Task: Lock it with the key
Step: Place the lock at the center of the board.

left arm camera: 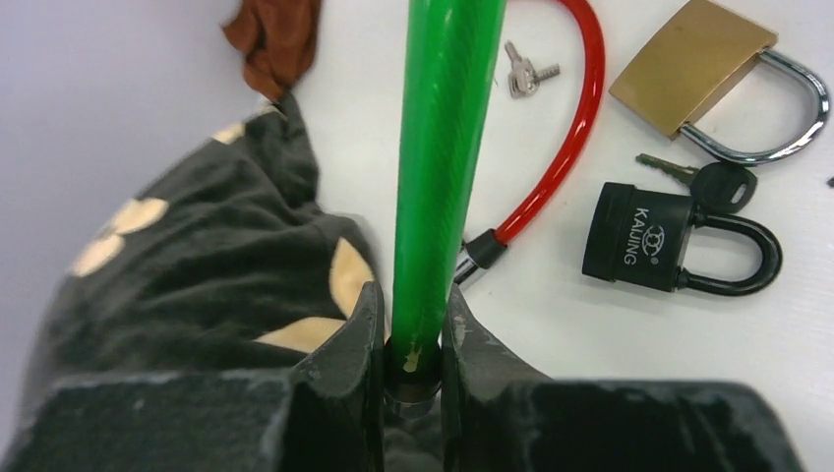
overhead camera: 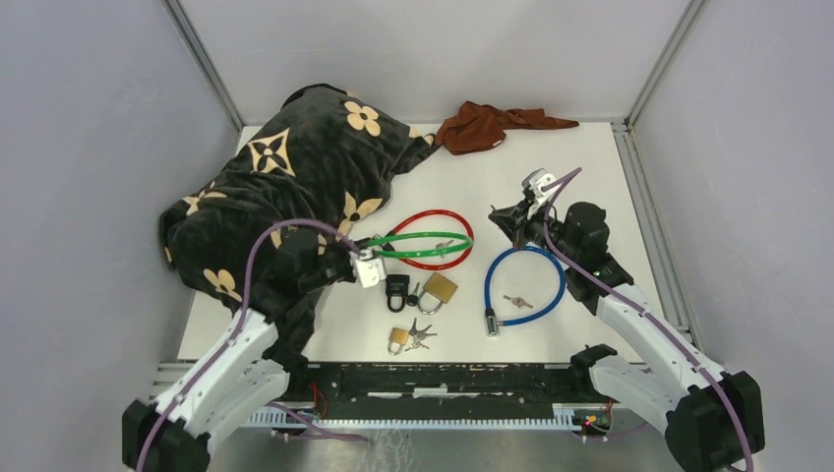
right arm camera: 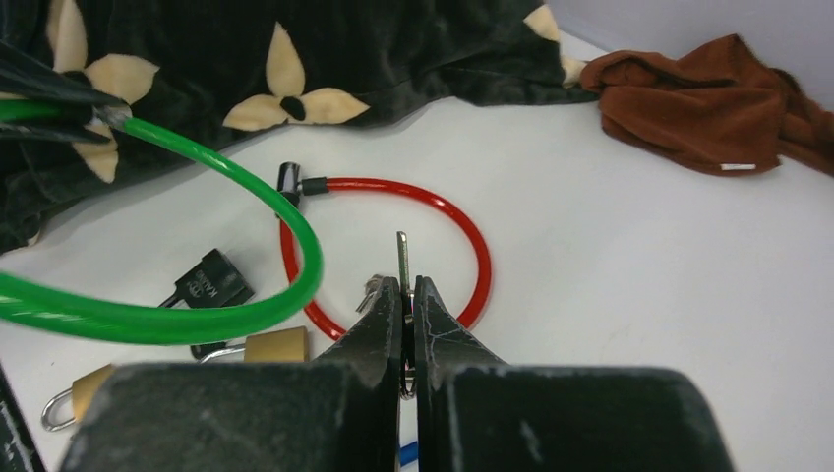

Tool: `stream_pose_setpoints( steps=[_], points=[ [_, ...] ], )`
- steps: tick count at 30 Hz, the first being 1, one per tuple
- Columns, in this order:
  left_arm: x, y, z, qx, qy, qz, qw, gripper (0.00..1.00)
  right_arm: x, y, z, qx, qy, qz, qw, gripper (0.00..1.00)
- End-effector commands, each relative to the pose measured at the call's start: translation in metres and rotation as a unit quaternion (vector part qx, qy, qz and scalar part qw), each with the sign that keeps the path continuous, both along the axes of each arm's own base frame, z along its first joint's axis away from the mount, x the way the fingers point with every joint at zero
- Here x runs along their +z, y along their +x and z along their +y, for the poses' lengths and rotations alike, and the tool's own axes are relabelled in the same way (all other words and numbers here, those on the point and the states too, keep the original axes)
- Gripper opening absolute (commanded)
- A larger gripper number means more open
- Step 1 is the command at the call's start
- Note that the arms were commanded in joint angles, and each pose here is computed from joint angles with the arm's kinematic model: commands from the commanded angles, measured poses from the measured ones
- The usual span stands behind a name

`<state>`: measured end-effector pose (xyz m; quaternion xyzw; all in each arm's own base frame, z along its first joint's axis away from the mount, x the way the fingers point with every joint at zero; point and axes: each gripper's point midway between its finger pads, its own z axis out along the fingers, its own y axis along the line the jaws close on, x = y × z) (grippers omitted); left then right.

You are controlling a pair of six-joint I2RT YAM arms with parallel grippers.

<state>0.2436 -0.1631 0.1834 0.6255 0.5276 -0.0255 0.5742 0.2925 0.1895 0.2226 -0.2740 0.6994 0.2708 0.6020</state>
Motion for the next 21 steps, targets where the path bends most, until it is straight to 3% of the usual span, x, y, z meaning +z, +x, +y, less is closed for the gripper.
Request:
stream_pose_setpoints(
  steps=[1, 6, 11, 17, 21],
  points=[
    [0.034, 0.05, -0.033, 0.034, -0.057, -0.018, 0.998, 0.02, 0.046, 0.029, -0.028, -0.087, 0.002, -0.048, 0.995, 0.0],
    [0.054, 0.111, -0.11, 0.016, -0.03, -0.111, 0.993, 0.02, 0.074, 0.054, -0.1, -0.247, 0.009, -0.083, 0.966, 0.0],
    [0.068, 0.176, -0.193, 0.014, -0.041, -0.151, 0.988, 0.02, 0.08, 0.05, -0.129, -0.298, -0.003, -0.099, 0.949, 0.0],
    [0.008, 0.237, -0.276, 0.061, 0.012, -0.19, 0.98, 0.02, 0.073, 0.046, -0.145, -0.325, -0.027, -0.099, 0.94, 0.0],
    [-0.026, 0.241, -0.312, 0.052, 0.021, -0.221, 0.974, 0.02, 0.081, 0.04, -0.157, -0.349, -0.033, -0.11, 0.93, 0.0]
  ],
)
